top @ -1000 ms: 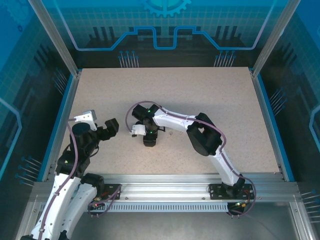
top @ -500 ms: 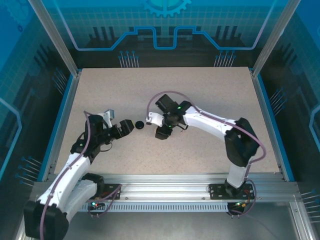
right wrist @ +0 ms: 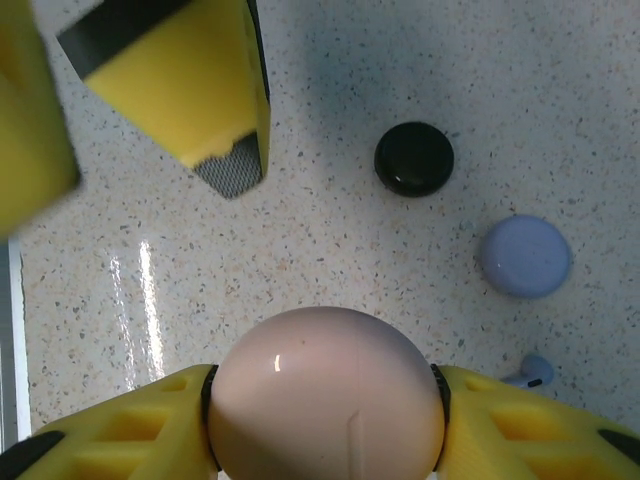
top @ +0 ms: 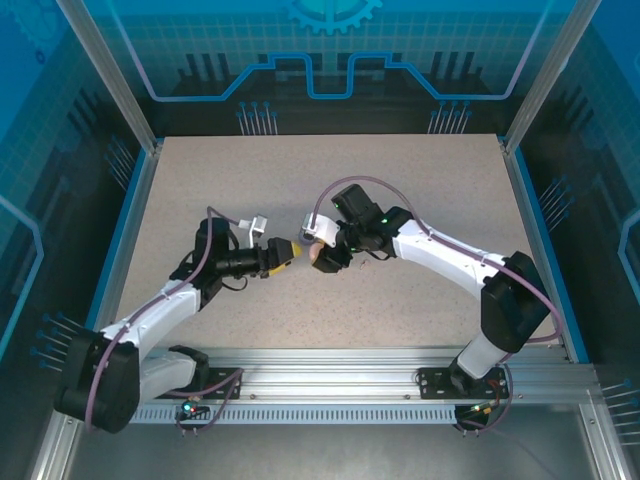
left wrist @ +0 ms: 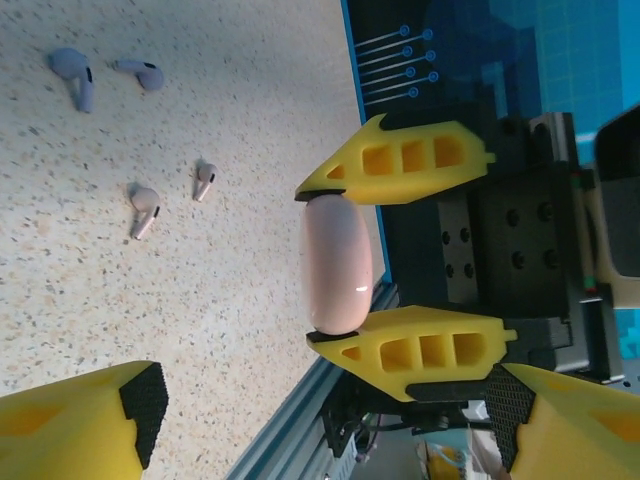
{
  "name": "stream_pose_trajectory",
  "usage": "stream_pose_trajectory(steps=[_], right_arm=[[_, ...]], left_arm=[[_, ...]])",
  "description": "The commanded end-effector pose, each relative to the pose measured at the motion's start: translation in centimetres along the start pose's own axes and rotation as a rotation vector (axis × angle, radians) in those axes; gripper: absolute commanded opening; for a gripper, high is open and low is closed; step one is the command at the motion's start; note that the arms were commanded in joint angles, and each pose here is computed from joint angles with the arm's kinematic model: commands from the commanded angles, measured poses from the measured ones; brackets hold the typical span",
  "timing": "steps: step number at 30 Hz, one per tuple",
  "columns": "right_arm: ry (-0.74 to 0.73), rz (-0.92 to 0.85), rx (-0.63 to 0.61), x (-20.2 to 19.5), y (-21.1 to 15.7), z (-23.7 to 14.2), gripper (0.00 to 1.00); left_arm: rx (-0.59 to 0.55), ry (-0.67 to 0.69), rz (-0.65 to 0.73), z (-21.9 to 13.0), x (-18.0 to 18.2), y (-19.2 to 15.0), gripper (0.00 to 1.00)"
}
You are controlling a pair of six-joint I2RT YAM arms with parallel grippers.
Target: Insert wireless bluetooth earbuds into charging case
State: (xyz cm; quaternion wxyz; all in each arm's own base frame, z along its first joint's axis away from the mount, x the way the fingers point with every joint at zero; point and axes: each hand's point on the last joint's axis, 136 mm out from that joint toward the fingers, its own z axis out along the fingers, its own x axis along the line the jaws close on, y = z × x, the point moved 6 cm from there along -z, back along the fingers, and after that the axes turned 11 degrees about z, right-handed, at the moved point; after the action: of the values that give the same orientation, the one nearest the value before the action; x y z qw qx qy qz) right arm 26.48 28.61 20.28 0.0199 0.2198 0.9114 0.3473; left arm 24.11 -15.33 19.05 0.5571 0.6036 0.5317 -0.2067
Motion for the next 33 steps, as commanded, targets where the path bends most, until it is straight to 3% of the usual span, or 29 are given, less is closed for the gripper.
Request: stream_pose_trajectory(steps=[1, 7, 33], right_arm=[[0.035, -0.006, -0.055, 0.8, 0.8, -1.0, 0.49], [0.038, -0.029, -0.046, 1.3, 1.2, -0.7, 0.49], [0.065, -0.029, -0.055, 1.7, 2.0, -0.3, 0.49]], left_arm=[[0.015, -0.085, 0.046, 0.6, -1.9, 1.0, 0.84], [0.061, -0.099, 0.038, 1.9, -1.9, 0.8, 0.80], [0.190, -0.161, 0.048, 4.5, -2.6, 0.4, 0.38]])
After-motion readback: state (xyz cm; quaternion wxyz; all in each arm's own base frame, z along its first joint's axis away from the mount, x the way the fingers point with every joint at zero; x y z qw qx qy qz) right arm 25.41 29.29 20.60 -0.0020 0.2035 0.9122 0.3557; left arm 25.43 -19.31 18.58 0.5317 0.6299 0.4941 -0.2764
